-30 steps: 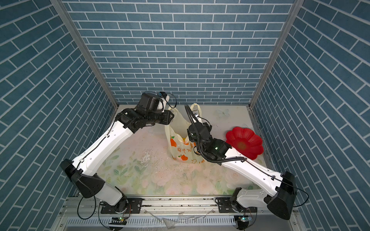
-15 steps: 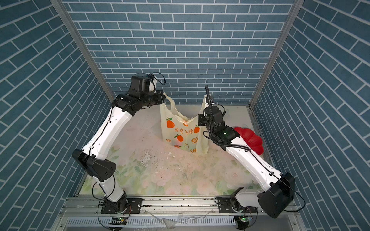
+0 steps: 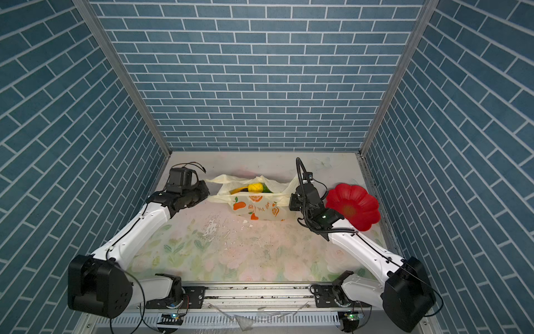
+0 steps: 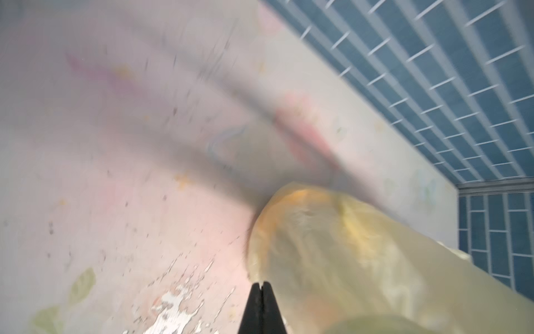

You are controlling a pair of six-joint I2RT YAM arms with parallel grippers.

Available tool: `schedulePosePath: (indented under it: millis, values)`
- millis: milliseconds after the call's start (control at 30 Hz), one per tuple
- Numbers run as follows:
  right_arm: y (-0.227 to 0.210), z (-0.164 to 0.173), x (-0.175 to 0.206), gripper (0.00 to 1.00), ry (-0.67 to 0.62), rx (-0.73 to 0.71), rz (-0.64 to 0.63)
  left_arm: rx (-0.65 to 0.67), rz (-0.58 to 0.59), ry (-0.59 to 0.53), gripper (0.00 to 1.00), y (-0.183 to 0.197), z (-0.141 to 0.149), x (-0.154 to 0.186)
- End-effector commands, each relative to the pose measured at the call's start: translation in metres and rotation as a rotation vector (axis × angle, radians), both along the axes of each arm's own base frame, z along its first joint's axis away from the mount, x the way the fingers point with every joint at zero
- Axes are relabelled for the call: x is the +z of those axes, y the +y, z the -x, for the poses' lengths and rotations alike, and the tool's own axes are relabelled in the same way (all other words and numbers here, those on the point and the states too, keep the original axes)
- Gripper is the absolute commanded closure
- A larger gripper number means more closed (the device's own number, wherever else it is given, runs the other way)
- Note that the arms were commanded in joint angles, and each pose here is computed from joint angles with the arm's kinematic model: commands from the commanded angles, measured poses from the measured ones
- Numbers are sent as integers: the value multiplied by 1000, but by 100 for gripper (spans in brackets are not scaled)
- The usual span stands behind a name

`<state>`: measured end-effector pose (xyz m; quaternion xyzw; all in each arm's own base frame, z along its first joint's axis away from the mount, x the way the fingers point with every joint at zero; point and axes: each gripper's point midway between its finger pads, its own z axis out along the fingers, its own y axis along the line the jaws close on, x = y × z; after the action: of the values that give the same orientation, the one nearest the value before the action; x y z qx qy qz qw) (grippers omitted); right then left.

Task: Take fruits out of the plastic bag
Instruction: Spread open the plastic bag at the top-center of the table.

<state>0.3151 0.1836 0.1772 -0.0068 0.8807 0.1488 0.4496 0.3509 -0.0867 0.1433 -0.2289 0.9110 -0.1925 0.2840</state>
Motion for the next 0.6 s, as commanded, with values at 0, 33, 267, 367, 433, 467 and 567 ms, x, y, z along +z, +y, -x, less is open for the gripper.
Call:
schedulePosePath:
  millis: [0,33,267,367,433,467,567]
  values:
    - [-9,-2,7,100,-36,-82,-92,-71,74,-62,99,-22,-6,17]
    - [-7,-2,8,100,-42,-69,-98,-90,61,-56,96,-25,-5,18]
    - [16,3,19,100,-77,51,-62,-157,-93,-61,48,-22,18,55]
    - [21,4,27,100,-102,68,-39,-155,-147,-88,33,-15,34,76]
    - [23,3,31,100,-110,76,-32,-169,-175,-114,27,-14,44,89]
    - [25,2,34,100,-113,80,-30,-183,-194,-122,23,-16,49,95]
    - [32,-1,44,100,-132,100,-31,-234,-266,-122,17,-24,59,107]
